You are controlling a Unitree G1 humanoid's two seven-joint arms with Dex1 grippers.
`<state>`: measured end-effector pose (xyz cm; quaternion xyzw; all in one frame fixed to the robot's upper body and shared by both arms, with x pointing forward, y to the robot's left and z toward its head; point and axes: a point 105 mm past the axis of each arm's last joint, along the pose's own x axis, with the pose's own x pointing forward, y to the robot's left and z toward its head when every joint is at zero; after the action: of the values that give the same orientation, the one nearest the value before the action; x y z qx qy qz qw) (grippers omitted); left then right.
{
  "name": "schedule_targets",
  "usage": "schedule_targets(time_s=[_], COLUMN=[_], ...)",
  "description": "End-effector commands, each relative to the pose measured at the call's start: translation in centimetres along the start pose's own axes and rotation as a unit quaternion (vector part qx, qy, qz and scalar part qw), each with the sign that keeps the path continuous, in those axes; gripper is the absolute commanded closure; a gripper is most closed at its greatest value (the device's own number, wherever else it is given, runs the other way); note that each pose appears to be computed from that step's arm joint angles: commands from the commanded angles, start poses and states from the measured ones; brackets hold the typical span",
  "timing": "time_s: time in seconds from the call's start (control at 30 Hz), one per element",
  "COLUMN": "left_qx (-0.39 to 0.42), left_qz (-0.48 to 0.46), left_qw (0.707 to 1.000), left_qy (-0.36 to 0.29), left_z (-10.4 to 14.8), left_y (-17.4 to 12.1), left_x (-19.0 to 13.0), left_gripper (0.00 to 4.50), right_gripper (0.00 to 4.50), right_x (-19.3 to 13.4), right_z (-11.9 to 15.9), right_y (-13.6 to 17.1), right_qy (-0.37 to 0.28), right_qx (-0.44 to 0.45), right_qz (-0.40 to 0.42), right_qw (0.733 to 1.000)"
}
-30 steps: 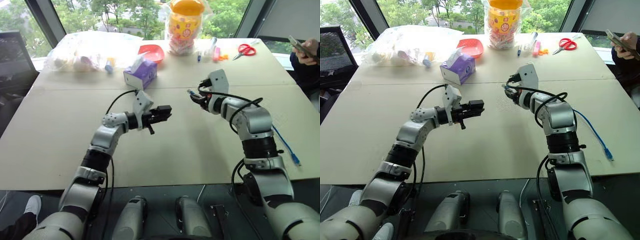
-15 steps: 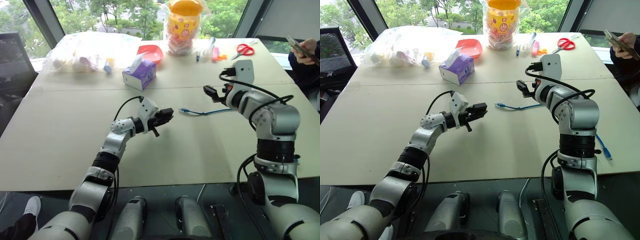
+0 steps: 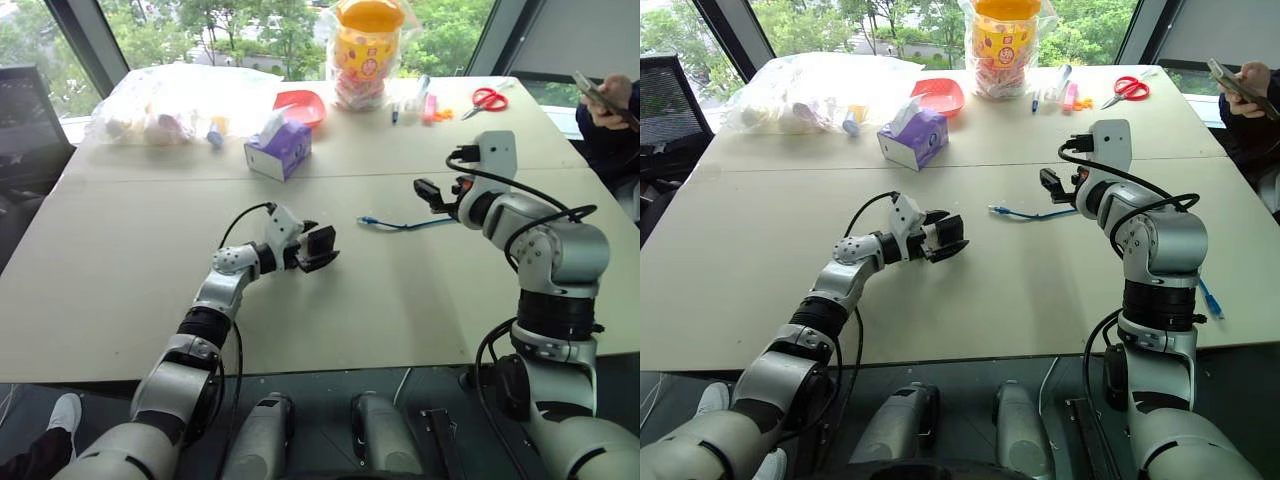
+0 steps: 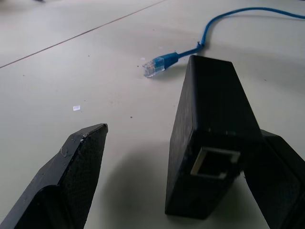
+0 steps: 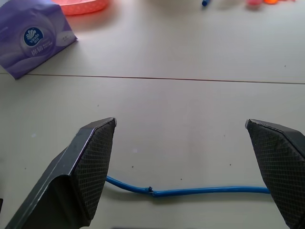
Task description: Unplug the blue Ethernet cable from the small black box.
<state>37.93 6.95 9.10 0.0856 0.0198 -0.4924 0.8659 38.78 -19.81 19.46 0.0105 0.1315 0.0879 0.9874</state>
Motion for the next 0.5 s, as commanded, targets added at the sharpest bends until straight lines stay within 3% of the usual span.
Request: schedule_targets(time_s=[0.03,0.3,0.5], left_qx=[-0.003,-0.028,-0.029], left_qz=[-0.011,-0.084,-0.115], left_qw=[1.0,0.996,0.992], left_qy=[-0.017,0.023,0.05], left_z=[1.9,4.2,5.9], left_y=[0.9,0.3,0.2], left_x=[-2.1,-6.2,-8.7], left_gripper=[0.05,0.05,0.05], right_gripper=[0.0,0.0,0.0], right_x=[-1.6,-6.0,-8.5], right_z=[1.4,-0.3,-0.6], right_y=[0.3,2.4,3.0], right_qy=[-0.021,0.024,0.045], right_qx=[-0.033,-0.158,-0.197], right_qz=[0.023,0.152,0.208], right_qw=[0.999,0.975,0.957])
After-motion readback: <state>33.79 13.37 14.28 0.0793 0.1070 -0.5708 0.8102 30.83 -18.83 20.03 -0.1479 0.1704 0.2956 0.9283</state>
